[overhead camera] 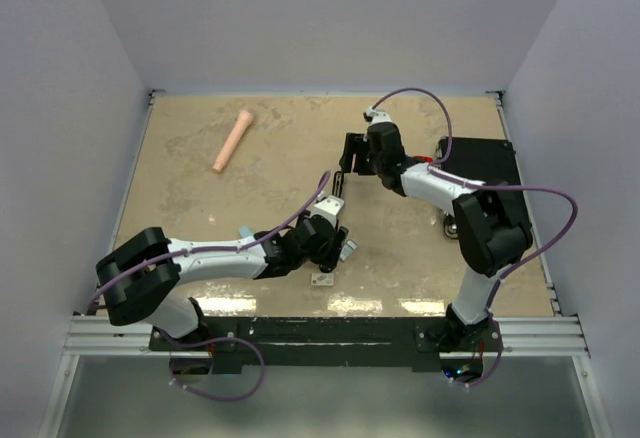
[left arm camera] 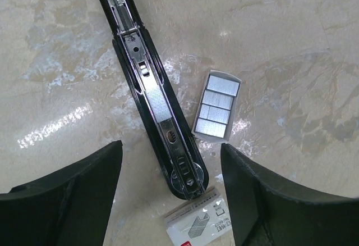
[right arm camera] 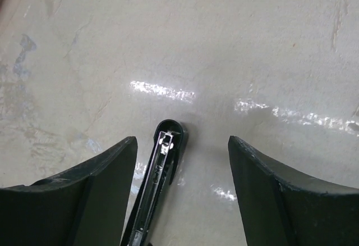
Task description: Load the staples into the stapler
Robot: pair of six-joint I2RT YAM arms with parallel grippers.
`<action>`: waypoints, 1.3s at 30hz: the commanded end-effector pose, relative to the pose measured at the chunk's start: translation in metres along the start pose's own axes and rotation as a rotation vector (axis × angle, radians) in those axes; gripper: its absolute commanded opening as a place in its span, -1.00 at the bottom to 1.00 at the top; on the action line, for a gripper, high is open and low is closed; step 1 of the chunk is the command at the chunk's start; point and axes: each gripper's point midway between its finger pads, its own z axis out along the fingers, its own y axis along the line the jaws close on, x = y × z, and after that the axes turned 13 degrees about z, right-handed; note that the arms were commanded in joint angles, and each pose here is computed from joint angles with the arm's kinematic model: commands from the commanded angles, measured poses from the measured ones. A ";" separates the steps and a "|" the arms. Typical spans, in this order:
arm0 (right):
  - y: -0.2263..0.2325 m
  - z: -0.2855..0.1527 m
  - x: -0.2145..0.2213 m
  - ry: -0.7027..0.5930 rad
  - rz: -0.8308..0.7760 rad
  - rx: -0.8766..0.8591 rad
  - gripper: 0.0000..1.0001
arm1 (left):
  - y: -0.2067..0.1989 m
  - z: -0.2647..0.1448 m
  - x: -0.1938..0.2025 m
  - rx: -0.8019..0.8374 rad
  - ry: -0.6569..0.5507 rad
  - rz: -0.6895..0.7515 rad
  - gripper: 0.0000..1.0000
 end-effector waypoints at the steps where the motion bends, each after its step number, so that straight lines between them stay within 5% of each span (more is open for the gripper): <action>1: 0.004 0.005 -0.006 0.013 -0.060 -0.142 0.39 | -0.009 0.010 -0.019 0.008 -0.057 -0.025 0.46; 15: 0.005 0.049 0.027 0.193 -0.103 -0.371 0.38 | 0.010 0.017 0.015 -0.075 0.038 0.034 -0.32; 29: 0.022 0.050 0.060 0.316 -0.088 -0.561 0.33 | 0.021 0.012 0.024 -0.027 0.063 0.135 -0.65; 39: 0.029 0.031 0.063 0.341 -0.068 -0.626 -0.10 | 0.030 0.010 0.028 -0.037 0.088 0.109 -0.84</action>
